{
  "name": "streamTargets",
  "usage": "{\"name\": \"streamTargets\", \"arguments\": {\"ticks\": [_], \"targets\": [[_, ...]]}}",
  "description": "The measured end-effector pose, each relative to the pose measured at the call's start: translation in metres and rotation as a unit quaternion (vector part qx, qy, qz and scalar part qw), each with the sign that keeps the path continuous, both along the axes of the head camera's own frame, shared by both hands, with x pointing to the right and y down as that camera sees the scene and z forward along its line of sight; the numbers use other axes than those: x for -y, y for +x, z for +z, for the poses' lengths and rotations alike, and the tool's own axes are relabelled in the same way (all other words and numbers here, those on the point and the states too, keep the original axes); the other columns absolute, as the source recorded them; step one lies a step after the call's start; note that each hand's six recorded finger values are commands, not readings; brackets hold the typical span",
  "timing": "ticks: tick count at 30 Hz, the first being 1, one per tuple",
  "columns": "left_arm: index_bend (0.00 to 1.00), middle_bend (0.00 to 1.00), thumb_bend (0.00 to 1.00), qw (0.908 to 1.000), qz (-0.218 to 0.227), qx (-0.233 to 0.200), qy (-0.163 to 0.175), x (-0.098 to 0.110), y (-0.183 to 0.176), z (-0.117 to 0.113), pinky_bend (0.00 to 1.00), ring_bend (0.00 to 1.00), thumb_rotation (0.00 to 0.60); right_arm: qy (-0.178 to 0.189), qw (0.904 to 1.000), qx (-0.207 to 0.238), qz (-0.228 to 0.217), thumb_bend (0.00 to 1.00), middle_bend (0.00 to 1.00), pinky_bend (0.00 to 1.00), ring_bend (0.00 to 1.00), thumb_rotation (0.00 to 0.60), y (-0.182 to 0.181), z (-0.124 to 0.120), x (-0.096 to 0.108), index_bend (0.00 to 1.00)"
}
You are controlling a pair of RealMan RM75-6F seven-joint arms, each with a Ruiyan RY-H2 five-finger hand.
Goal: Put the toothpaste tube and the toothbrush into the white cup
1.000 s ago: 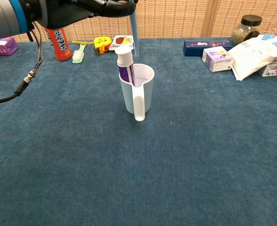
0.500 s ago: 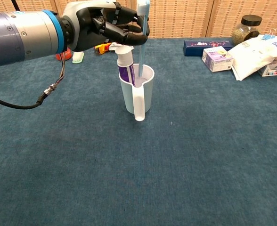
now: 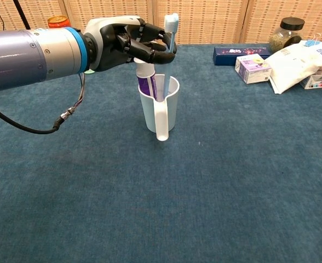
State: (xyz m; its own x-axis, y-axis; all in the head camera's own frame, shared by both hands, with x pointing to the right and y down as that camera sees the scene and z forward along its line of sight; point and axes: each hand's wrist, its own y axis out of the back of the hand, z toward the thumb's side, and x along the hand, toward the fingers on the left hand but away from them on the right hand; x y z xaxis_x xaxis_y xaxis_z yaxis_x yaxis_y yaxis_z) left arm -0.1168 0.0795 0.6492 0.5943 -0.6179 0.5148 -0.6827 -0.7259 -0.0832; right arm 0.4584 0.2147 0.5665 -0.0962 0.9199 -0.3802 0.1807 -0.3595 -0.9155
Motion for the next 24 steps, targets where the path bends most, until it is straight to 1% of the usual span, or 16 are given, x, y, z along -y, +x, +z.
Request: {"name": "streamTargets", "arguments": {"ticks": [3,6,11,15,18,20,21,22,24], "targets": [[0.11,0.0,0.39,1.0,0.002,-0.001,0.005,0.0,-0.001,-0.002,0.0,0.0,0.6,0.0,1.0,0.0,0.0,0.0,0.0,0.0,0.0,0.6,0.0,0.0,0.0,0.0],[0.01,0.0,0.39,0.9999,0.005,0.0,0.009,0.0,-0.002,-0.003,0.0,0.0,0.6,0.0,1.0,0.0,0.0,0.0,0.0,0.0,0.0,0.6,0.0,0.0,0.0,0.0],[0.0,0.0,0.39,0.9998,-0.002,-0.012,0.014,0.002,-0.005,-0.011,0.0,0.0,0.6,0.0,1.0,0.0,0.0,0.0,0.0,0.0,0.0,0.6,-0.001,0.0,0.0,0.0],[0.0,0.0,0.39,0.999,-0.005,-0.024,0.038,0.007,-0.009,-0.026,0.0,0.0,0.6,0.001,1.0,0.0,0.0,0.0,0.0,0.0,0.0,0.6,-0.001,-0.001,0.0,0.0],[0.0,0.0,0.38,0.9967,-0.008,-0.028,0.076,0.013,-0.018,-0.046,0.0,0.0,0.6,0.003,1.0,0.001,-0.001,0.0,0.0,0.0,0.0,0.6,-0.001,-0.002,0.0,0.0],[0.0,0.0,0.38,0.9936,-0.007,-0.021,0.111,0.019,-0.03,-0.061,0.0,0.0,0.6,0.004,1.0,0.002,0.0,0.0,0.0,0.0,0.0,0.6,-0.001,-0.003,0.0,0.0],[0.0,0.0,0.38,0.9919,-0.005,-0.013,0.126,0.021,-0.036,-0.066,0.0,0.0,0.6,0.005,1.0,0.002,0.0,0.0,0.0,0.0,0.0,0.6,-0.001,-0.004,0.0,0.0],[0.0,0.0,0.37,0.9893,0.0,0.001,0.146,0.023,-0.044,-0.072,0.0,0.0,0.6,0.006,1.0,0.003,0.0,0.0,0.0,0.0,0.0,0.6,-0.001,-0.004,0.0,0.0],[0.0,0.0,0.36,0.9844,0.008,0.029,0.174,0.025,-0.057,-0.079,0.0,0.0,0.6,0.007,1.0,0.004,-0.001,0.0,0.0,0.0,0.0,0.6,-0.001,-0.006,0.0,0.0]]}}
